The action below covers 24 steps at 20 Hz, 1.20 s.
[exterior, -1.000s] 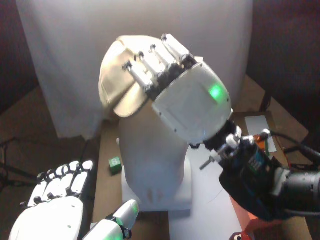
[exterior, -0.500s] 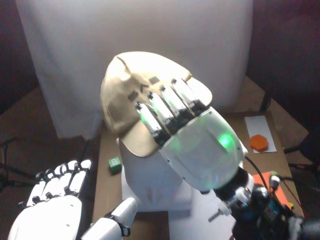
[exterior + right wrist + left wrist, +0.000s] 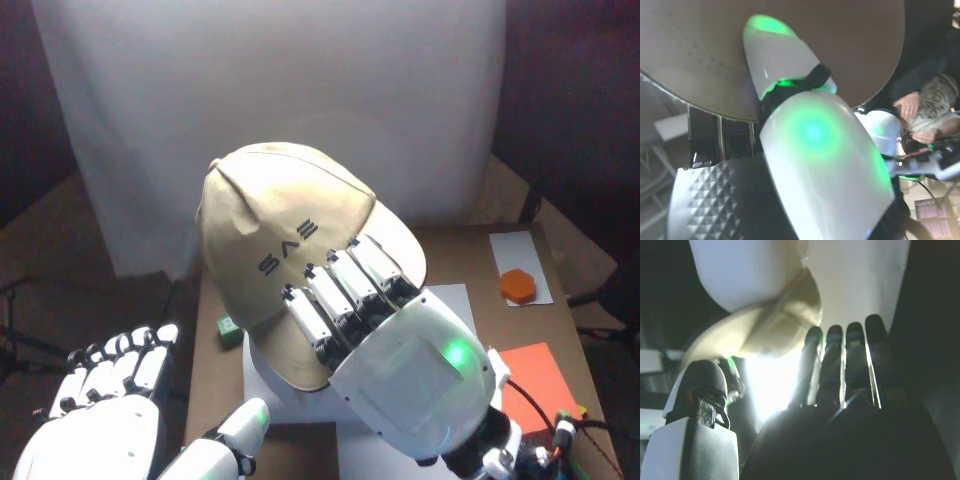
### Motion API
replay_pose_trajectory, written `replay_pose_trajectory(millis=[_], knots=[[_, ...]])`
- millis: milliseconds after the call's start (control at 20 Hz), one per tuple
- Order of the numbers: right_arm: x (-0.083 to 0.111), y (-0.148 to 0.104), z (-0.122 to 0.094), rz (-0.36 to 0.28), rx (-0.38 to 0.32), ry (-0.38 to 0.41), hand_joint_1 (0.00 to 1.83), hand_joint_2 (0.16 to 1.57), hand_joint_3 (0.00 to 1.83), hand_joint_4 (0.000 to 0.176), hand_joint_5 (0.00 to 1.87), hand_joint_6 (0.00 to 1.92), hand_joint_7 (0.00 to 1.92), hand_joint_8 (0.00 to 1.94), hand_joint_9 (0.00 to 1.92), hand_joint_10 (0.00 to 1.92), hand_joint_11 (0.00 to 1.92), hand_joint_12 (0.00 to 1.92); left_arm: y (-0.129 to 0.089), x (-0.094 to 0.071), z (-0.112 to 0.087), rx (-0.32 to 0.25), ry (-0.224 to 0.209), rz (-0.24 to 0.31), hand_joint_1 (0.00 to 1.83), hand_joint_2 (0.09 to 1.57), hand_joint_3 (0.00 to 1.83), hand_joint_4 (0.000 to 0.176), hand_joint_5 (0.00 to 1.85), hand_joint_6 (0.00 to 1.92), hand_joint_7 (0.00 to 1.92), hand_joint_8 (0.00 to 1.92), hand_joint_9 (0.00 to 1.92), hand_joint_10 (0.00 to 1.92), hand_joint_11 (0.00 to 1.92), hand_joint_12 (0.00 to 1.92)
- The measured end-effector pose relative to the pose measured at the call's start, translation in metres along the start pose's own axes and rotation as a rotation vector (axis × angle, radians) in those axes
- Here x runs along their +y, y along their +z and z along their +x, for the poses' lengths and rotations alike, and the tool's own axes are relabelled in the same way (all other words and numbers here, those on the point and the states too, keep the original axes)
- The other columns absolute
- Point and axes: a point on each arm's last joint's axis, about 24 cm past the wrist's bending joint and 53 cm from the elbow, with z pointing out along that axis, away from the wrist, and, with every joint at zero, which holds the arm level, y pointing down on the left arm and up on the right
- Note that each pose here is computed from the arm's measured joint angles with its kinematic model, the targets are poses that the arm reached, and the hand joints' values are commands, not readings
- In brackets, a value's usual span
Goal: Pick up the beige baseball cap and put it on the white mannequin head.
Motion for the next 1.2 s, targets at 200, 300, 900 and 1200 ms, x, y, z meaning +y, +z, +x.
replay_pose_trajectory(millis=[200, 300, 900, 1200], knots=[[-0.034, -0.005, 0.022, 0.184, 0.097, 0.050, 1.34, 1.24, 0.00, 0.000, 0.64, 1.38, 0.75, 1.30, 0.75, 1.58, 0.73, 1.72, 0.000, 0.001, 0.001, 0.004, -0.011, -0.002, 0.00, 1.11, 0.00, 0.000, 0.10, 0.00, 0.07, 0.00, 0.05, 0.00, 0.00, 0.37], [-0.051, -0.007, 0.028, 0.239, 0.113, 0.064, 1.44, 1.23, 0.00, 0.000, 0.64, 1.33, 0.74, 1.27, 0.73, 1.49, 0.73, 1.82, 0.002, 0.003, 0.001, 0.003, -0.022, -0.007, 0.00, 1.11, 0.00, 0.000, 0.09, 0.00, 0.07, 0.00, 0.05, 0.00, 0.00, 0.37], [0.005, -0.021, 0.025, 0.114, 0.166, 0.053, 1.36, 1.23, 0.00, 0.000, 0.64, 1.35, 0.75, 1.30, 0.75, 1.56, 0.73, 1.75, 0.001, 0.011, 0.004, 0.017, -0.059, -0.034, 0.00, 1.12, 0.00, 0.000, 0.10, 0.00, 0.07, 0.00, 0.04, 0.00, 0.00, 0.34], [-0.028, -0.032, 0.036, 0.273, 0.211, 0.080, 1.34, 1.24, 0.00, 0.000, 0.64, 1.37, 0.75, 1.31, 0.76, 1.59, 0.74, 1.72, 0.000, 0.015, 0.004, 0.018, -0.065, -0.046, 0.00, 1.12, 0.00, 0.000, 0.10, 0.00, 0.07, 0.00, 0.04, 0.00, 0.00, 0.36]])
